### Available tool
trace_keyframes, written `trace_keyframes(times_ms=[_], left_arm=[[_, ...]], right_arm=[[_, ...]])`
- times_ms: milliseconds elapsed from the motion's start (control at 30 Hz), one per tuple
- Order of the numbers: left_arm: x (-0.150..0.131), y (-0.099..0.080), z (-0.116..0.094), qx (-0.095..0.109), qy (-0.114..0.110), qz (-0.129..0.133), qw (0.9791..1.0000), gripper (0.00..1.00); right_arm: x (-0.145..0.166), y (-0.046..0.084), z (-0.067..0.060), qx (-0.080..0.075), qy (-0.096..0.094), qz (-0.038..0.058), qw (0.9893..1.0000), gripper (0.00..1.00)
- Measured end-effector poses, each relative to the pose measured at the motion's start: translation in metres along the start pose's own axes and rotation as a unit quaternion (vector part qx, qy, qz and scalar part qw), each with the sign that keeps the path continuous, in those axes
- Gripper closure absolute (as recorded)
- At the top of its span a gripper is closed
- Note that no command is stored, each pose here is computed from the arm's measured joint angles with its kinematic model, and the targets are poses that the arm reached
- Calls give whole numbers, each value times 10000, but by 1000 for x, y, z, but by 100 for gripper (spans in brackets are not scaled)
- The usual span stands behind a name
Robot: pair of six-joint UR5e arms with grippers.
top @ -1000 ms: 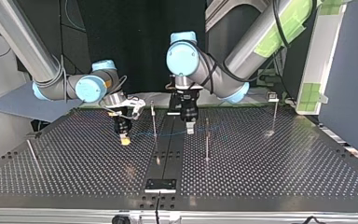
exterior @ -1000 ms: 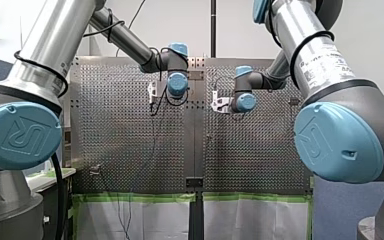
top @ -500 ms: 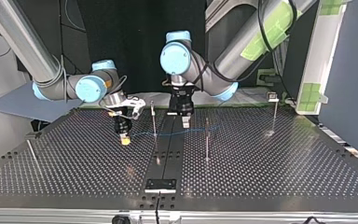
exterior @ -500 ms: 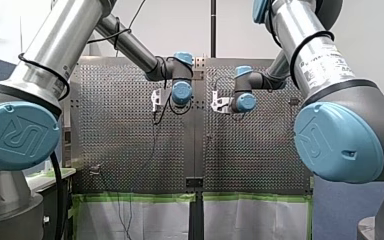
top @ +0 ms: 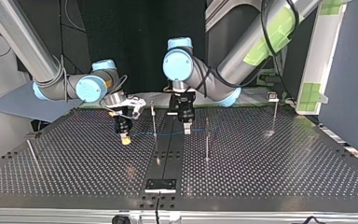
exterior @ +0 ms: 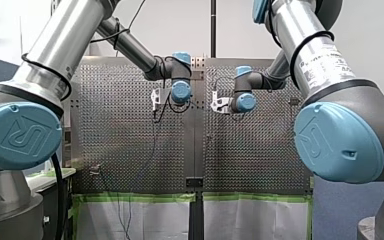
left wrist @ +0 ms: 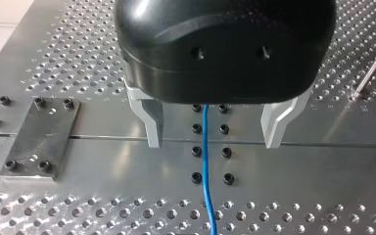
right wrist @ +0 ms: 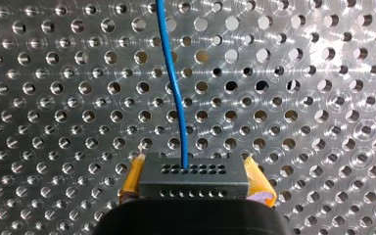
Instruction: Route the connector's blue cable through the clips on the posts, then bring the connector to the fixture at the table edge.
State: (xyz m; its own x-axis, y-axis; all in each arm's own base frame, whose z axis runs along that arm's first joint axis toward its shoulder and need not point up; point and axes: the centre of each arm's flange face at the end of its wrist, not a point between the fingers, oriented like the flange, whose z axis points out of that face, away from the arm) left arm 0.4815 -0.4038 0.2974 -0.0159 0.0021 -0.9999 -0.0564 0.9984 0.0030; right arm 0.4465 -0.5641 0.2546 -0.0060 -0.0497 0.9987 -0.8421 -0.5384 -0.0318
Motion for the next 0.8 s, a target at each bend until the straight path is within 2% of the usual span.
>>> trace_keyframes(times_ms=[133, 233, 467, 800], left_arm=[[7, -5, 9, 13, 82, 45, 10000, 0], [8, -8, 17, 5, 64, 7, 10000, 0], [-11, -7, 35, -77, -60, -95, 9999, 0], [-13, -4, 39, -116, -43, -67, 9999, 0]], right_arm=[[0, -1, 0, 5, -9, 1, 10000, 100], [-1, -1, 0, 6, -21, 2, 10000, 100], [-1, -2, -1, 13, -20, 1, 10000, 100], [-1, -2, -1, 13, -28, 2, 10000, 100]])
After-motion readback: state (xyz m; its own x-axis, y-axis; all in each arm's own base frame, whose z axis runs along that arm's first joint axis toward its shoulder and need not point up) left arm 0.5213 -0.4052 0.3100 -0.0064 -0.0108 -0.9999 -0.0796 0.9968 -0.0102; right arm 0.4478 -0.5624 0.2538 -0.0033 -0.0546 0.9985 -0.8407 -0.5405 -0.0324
